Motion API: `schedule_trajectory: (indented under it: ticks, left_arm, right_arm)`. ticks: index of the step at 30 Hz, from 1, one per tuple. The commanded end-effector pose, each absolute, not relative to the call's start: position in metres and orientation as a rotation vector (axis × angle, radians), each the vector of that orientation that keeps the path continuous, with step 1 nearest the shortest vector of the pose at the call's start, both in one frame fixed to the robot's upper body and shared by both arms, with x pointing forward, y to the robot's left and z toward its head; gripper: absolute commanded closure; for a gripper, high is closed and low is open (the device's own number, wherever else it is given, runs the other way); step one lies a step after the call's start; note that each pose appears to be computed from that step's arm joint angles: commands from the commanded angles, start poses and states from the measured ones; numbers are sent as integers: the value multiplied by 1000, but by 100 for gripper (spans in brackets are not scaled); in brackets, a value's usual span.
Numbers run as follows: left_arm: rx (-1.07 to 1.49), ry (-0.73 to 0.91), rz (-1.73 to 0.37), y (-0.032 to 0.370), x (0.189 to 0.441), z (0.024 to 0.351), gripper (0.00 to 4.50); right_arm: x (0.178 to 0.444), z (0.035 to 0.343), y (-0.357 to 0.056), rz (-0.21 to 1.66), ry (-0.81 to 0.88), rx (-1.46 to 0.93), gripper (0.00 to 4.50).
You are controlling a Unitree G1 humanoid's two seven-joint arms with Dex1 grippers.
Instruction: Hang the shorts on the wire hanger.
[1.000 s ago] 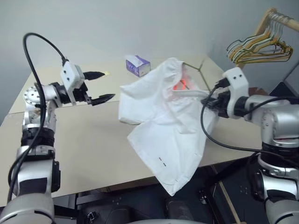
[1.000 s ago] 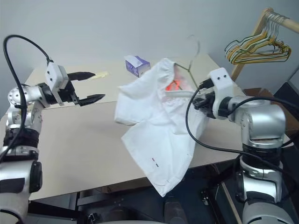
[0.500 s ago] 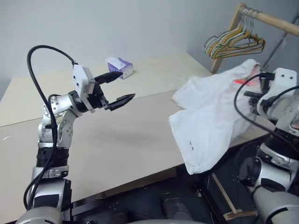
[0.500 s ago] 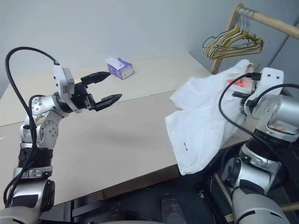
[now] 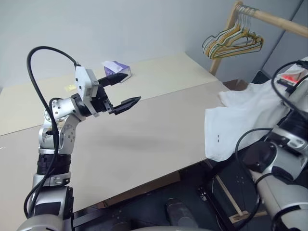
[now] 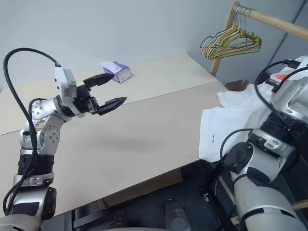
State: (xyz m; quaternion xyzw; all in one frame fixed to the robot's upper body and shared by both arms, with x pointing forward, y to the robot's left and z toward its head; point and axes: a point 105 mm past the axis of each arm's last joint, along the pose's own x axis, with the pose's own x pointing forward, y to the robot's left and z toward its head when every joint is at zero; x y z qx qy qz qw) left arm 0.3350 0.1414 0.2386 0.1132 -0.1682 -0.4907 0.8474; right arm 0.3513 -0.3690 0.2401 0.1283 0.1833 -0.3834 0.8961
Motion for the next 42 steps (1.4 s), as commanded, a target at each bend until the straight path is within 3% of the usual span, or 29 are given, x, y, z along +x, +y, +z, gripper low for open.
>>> schedule_trajectory:
  ticks: [1, 10, 17, 25, 37, 38, 42]
  left_arm:
    - [254, -400, -1027, 143, 330, 250, 0]
    - [258, -395, -1026, 143, 329, 249, 0]
    - [177, -452, -1102, 145, 316, 256, 0]
    - [167, -463, -1094, 145, 319, 257, 0]
    - [177, -461, -1071, 148, 318, 255, 0]
    - [177, -461, -1070, 148, 317, 255, 0]
    - [181, -464, -1064, 149, 316, 254, 0]
  right_arm:
    - [346, 269, -394, -878, 271, 291, 447]
    - [349, 268, -423, -860, 292, 418, 447]
    - [354, 251, -421, -825, 385, 510, 447]
    - [357, 239, -417, -831, 446, 503, 447]
    - [352, 243, -424, -961, 450, 340, 24]
    - [352, 244, -424, -971, 447, 329, 3]
    - [343, 272, -430, -1136, 303, 105, 3]
